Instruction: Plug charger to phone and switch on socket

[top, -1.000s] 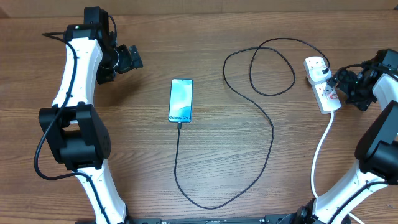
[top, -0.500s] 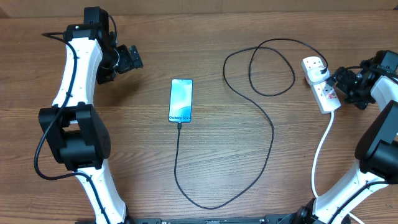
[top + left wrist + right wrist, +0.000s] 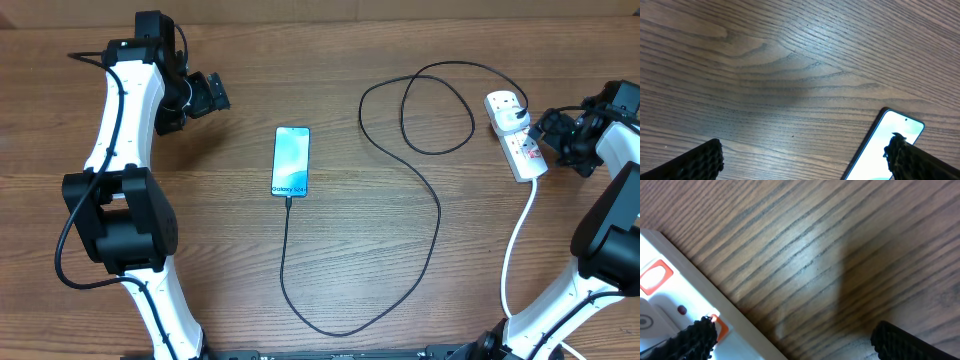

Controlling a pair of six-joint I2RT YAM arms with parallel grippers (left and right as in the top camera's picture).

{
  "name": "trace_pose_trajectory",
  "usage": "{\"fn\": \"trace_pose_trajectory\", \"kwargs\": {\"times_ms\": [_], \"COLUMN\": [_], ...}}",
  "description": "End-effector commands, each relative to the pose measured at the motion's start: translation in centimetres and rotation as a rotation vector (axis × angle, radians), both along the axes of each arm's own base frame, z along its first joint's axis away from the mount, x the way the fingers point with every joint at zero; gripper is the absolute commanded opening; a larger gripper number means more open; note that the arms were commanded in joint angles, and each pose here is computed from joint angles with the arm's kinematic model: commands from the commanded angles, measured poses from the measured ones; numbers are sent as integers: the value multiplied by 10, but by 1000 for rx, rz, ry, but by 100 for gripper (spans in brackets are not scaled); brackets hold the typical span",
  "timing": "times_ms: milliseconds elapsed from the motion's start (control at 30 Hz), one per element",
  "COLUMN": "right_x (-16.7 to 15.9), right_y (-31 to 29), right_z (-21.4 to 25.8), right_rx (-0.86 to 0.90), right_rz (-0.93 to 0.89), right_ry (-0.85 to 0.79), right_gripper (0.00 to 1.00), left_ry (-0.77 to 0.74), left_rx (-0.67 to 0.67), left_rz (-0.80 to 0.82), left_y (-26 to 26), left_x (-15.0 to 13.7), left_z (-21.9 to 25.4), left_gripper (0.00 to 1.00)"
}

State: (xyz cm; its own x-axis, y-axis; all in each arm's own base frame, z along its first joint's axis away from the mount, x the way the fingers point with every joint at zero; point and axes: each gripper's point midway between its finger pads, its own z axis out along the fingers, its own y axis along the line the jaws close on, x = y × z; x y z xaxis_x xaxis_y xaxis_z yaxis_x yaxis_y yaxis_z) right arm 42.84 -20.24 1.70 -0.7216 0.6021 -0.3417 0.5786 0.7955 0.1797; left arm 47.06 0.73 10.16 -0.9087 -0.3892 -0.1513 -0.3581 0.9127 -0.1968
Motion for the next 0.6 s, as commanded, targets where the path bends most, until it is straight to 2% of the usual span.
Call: {"fn": "trace_pose_trajectory", "kwargs": {"times_ms": [0,567], "right_x": [-4,-15], "right_y": [4,3], "right_z": [-7,-13], "right_rx": [3,-10], "right_rz": [10,-1], "right_ry": [11,62], "right_gripper": [100,99], "left_ry": [-16,-17], "left_rx": [-6,-7], "left_rz": [-3,-3], "left_y": [-2,-2], "left_x": [2,2], "left_z": [6,6], "left_gripper": [100,100]}}
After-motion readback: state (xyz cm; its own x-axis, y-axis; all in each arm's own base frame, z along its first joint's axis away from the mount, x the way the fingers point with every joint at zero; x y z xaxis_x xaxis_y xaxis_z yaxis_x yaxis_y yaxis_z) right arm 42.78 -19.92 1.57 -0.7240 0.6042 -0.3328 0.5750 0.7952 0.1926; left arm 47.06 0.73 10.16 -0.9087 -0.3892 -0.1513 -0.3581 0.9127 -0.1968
